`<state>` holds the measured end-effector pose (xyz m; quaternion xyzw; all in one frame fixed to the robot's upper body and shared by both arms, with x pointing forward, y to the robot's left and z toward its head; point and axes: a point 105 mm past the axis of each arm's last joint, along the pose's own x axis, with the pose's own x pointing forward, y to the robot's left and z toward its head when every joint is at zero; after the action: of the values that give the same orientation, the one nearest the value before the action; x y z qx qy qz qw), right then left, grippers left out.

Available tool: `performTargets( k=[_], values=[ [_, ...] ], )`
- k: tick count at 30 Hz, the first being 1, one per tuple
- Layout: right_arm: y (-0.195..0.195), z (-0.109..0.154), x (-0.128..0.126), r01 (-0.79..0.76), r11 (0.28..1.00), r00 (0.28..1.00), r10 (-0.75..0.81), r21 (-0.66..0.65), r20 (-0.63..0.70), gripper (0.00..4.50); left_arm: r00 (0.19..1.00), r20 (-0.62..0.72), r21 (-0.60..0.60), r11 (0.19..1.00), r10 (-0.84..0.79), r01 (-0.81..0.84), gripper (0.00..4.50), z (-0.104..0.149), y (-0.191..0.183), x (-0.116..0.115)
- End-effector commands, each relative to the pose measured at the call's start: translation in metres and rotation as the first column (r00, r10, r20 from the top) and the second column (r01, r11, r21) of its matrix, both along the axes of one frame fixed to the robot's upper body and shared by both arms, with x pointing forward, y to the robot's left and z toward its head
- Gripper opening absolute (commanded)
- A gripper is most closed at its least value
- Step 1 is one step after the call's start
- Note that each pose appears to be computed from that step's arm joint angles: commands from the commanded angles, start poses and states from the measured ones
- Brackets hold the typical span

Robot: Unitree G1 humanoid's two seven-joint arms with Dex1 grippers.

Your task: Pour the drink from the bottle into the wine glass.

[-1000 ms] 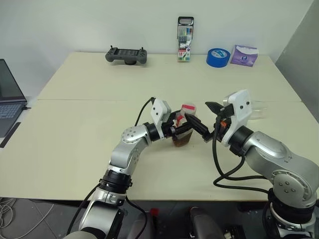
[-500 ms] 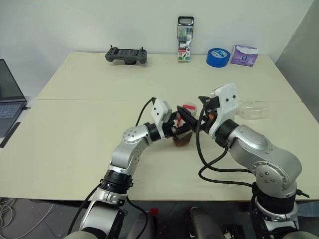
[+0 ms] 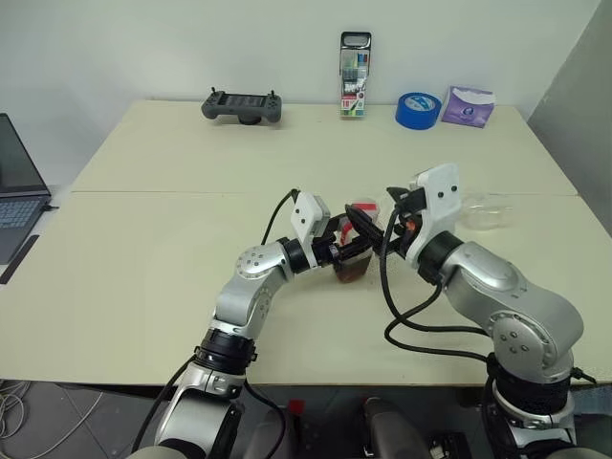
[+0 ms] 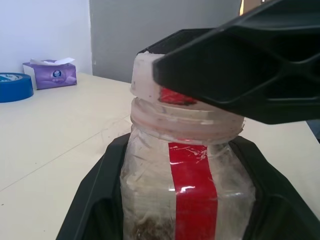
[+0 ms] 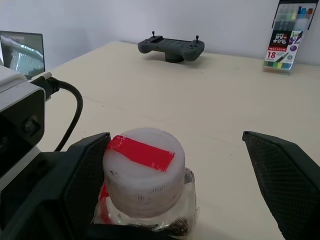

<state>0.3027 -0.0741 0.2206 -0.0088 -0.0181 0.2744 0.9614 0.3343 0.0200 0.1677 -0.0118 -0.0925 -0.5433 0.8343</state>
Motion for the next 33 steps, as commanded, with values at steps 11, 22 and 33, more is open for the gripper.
performTargets(
  k=[11,22,33],
  values=[
    [0.005,0.006,-0.013,-0.071,0.997,0.997,0.071,0.003,0.024,4.50,0.998,0.070,-0.034,0.999,0.009,-0.007,2.15,0.018,0.002,0.000],
    [0.011,0.007,-0.009,-0.065,0.997,0.998,0.065,0.041,0.010,3.90,0.998,0.070,-0.034,0.999,0.011,-0.009,2.15,0.018,0.002,-0.001],
    [0.011,0.022,-0.014,-0.138,0.990,0.989,0.136,0.022,0.057,1.84,0.998,0.065,-0.028,1.000,0.010,-0.008,2.15,0.017,0.001,-0.001]
  ],
)
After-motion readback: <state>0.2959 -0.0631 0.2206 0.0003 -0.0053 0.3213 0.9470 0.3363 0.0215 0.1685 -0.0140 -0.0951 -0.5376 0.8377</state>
